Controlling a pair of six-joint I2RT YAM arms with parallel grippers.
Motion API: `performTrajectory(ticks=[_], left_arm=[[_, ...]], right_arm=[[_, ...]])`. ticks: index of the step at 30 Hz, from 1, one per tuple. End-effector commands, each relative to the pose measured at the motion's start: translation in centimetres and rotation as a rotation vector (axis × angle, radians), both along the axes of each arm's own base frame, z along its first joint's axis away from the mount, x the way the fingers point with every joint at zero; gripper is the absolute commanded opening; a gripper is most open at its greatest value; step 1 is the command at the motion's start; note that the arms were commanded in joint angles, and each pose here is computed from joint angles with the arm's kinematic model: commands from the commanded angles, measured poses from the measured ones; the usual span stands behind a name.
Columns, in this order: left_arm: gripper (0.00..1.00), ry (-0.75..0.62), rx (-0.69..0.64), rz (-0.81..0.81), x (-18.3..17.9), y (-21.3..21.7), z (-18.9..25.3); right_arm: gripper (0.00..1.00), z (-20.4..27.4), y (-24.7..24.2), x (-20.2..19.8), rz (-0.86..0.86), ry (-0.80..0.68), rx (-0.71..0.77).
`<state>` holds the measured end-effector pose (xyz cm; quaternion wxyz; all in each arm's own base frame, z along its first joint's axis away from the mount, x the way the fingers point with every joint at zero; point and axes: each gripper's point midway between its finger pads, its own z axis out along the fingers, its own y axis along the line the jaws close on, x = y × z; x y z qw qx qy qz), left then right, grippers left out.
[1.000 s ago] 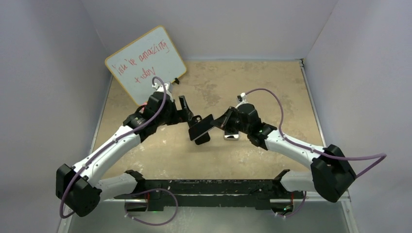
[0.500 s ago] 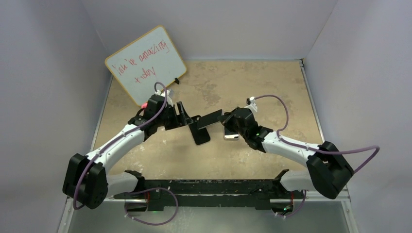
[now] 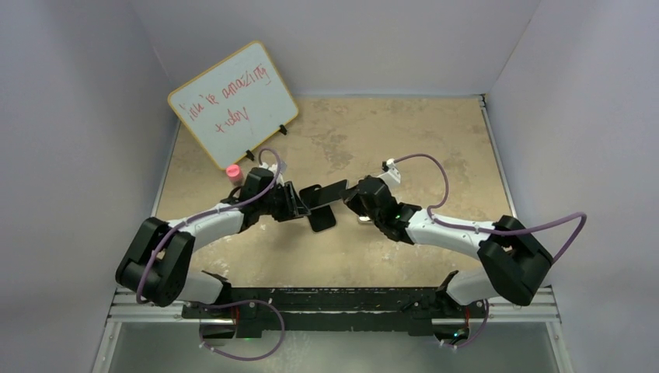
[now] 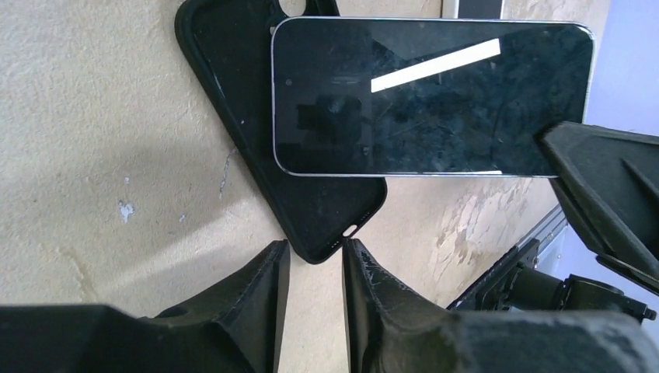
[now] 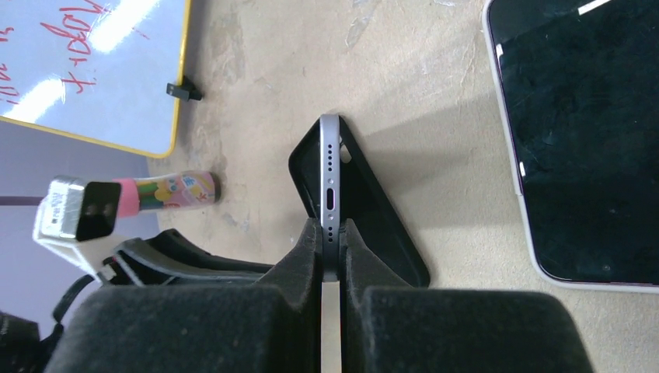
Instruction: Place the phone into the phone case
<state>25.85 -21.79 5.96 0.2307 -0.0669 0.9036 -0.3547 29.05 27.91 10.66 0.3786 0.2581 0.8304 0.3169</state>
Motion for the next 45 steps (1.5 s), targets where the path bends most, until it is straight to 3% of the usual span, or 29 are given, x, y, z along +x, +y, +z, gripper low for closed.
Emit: performTrajectory(ticks=[1, 10, 25, 29, 37, 45], left_arm=[[0.31, -0.056, -0.069, -0.032, 0.9, -1.5, 0.7], [0.26, -0.032, -0.019, -0.039, 1.2, -1.5, -1.8], [0.24, -0.033, 0.053, -0.042, 2.2, -1.1, -3.3], [0.24, -0.031, 0.070, -0.043, 2.5, -1.1, -3.5], [0.24, -0.026, 0.107, -0.042, 2.8, -0.7, -3.8], [0.24, -0.016, 0.140, -0.063, 2.8, -0.5, -4.4]], right_arm=[[0.00, 1.6, 0.5, 0.5, -0.023, -0.016, 0.009], [0.20, -1.0, 1.1, -3.0, 0.177, 0.032, -0.040], [0.27, -5.8, 1.4, -8.9, 0.502, 0.068, -0.060], [0.29, -5.7, 1.3, -9.5, 0.542, 0.057, -0.076], [0.44, -5.7, 1.0, -11.3, 0.648, 0.084, -0.108], [0.54, -2.6, 0.0, -13.0, 0.740, 0.060, -0.137]])
